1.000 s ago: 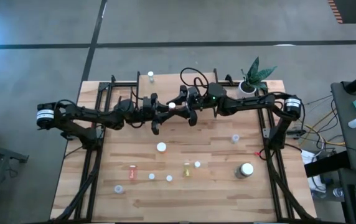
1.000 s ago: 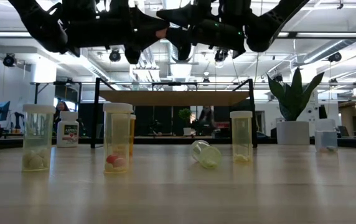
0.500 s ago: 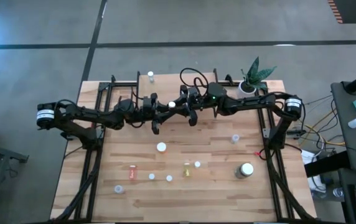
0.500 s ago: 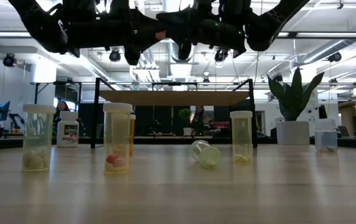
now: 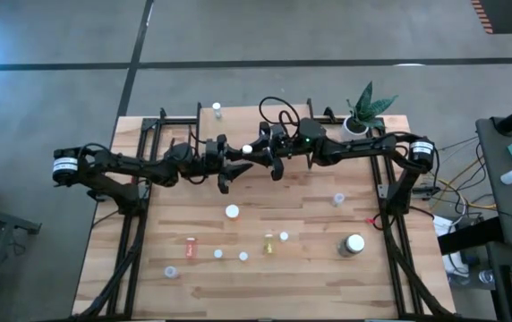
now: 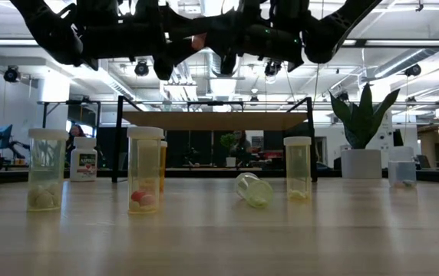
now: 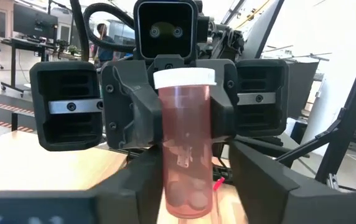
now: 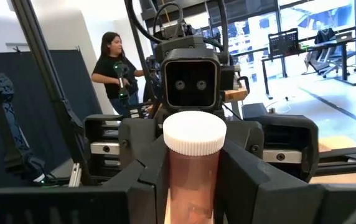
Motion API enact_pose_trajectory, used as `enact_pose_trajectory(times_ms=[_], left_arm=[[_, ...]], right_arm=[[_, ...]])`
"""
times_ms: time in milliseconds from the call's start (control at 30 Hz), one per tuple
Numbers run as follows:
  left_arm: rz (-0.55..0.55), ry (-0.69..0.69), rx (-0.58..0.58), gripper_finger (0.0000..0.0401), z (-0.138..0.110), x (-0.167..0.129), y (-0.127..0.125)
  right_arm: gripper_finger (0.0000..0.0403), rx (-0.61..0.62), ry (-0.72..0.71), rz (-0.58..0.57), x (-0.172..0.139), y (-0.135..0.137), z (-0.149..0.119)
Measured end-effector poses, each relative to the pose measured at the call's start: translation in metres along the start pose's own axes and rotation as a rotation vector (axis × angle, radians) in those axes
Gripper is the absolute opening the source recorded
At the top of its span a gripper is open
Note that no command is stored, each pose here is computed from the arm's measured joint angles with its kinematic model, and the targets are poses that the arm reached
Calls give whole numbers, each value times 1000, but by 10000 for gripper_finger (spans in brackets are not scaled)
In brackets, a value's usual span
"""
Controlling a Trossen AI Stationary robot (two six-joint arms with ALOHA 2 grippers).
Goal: Pick and place medicine bottles onto shelf by color
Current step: Put the right pink medicine bottle on the shelf
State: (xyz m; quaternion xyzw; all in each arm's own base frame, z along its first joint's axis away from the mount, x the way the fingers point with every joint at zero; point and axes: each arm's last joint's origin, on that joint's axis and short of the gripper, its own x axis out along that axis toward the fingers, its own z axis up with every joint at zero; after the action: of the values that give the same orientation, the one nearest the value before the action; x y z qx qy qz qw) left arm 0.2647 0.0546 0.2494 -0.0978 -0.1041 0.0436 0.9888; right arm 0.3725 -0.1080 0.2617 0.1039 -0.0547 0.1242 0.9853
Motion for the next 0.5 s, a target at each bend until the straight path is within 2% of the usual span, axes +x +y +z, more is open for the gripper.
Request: enact_pose_trajectory(times_ms=[200, 500], left_arm=[[15, 22, 37, 199, 3, -3, 0], [196, 81, 139, 202, 26, -25, 5]], right_arm=[[103, -5, -1, -17, -1, -3, 0], [104, -5, 3, -27, -4, -7, 1]])
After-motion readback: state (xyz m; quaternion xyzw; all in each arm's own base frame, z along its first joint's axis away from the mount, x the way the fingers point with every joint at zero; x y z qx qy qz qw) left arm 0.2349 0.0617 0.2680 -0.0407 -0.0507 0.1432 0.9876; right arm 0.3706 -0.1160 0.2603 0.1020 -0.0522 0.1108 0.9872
